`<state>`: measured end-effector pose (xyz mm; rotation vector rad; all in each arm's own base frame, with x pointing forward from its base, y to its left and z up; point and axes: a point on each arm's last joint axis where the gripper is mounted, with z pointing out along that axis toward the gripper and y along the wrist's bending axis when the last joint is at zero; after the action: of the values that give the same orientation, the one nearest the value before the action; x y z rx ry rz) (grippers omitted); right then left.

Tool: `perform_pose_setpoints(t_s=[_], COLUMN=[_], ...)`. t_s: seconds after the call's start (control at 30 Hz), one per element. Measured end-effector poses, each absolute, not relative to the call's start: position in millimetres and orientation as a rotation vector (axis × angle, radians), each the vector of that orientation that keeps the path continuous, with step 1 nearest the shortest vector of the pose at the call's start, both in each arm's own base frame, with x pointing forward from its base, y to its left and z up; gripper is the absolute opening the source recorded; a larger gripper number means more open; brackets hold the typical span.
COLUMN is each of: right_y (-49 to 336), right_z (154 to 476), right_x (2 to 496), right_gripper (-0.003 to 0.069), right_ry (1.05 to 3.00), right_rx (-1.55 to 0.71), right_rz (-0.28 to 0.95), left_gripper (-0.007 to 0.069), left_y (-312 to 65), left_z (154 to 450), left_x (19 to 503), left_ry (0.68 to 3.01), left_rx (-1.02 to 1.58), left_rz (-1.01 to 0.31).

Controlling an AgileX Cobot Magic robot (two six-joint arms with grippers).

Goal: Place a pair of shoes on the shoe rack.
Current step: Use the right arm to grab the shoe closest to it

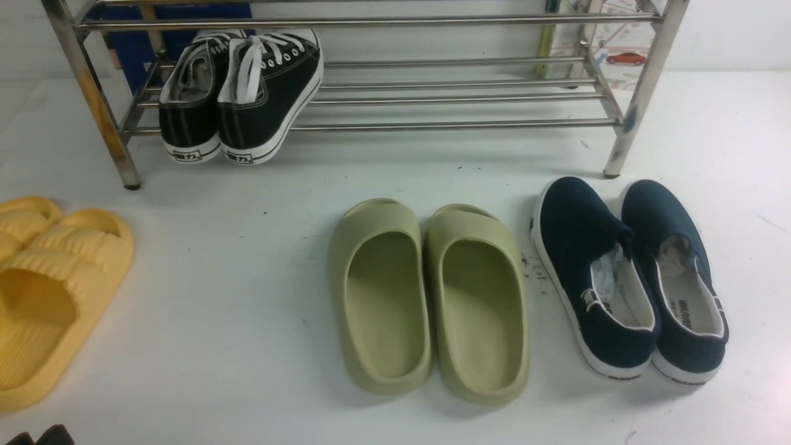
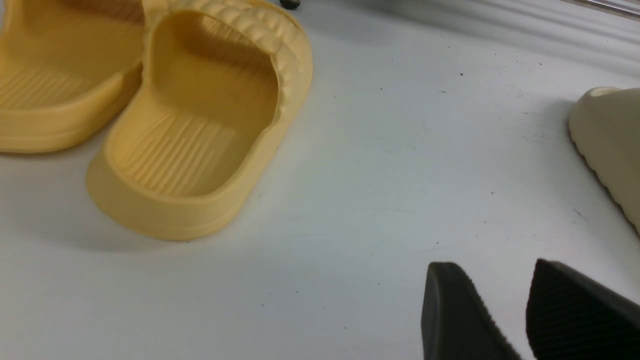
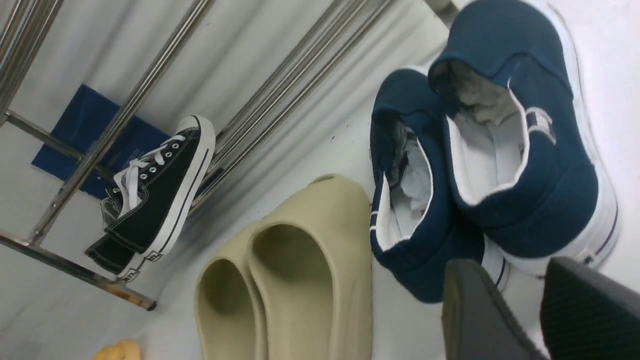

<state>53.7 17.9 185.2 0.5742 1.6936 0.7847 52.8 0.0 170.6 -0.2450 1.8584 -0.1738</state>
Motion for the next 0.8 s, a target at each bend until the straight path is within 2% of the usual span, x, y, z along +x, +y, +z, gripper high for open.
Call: perform_pose_setpoints(t_s=[0.07,0.2,0.23,0.27,0.3,0.33,0.37,0.4,0.5,0.57,0.8], right_y=[18,17,17,16,16,17,17,18,20,21,45], right_z=[188,228,233,252,258,285,284,312,344,363,379], right_x=[54,50,50,52,53,58,59,70,91,112,172], right_gripper=[0.0237,0.0166,0.016,0.0114,0.0099,0.0032,0.0025,0.0,-0.0003,-0.0003,0.0], right_ry=[1.692,1.632,1.627,1.621,1.622,1.636,1.653,1.708,1.88,2.06,2.404], right_rx=[0.531,0.273,0.262,0.187,0.169,0.091,0.085,0.011,-0.117,-0.209,-0.439], right_rz=[0.752,0.556,0.545,0.47,0.453,0.379,0.371,0.311,0.226,0.186,0.213], left_gripper=[0.0237,0.0237,0.0237,0.0237,0.0237,0.0237,0.0237,0.0237,0.0237,0.0237,0.0237], left_y=[0,0,0,0,0,0,0,0,0,0,0], left_z=[171,171,171,171,171,171,171,171,171,171,171], left_x=[53,53,53,53,53,53,53,53,53,53,53], left_ry=[1.858,1.858,1.858,1.858,1.858,1.858,1.858,1.858,1.858,1.858,1.858], left_rx=[-0.245,-0.245,-0.245,-0.245,-0.245,-0.245,-0.245,-0.245,-0.245,-0.245,-0.245], left_rz=[-0.174,-0.174,-0.174,-0.174,-0.174,-0.174,-0.174,-0.174,-0.174,-0.174,-0.174])
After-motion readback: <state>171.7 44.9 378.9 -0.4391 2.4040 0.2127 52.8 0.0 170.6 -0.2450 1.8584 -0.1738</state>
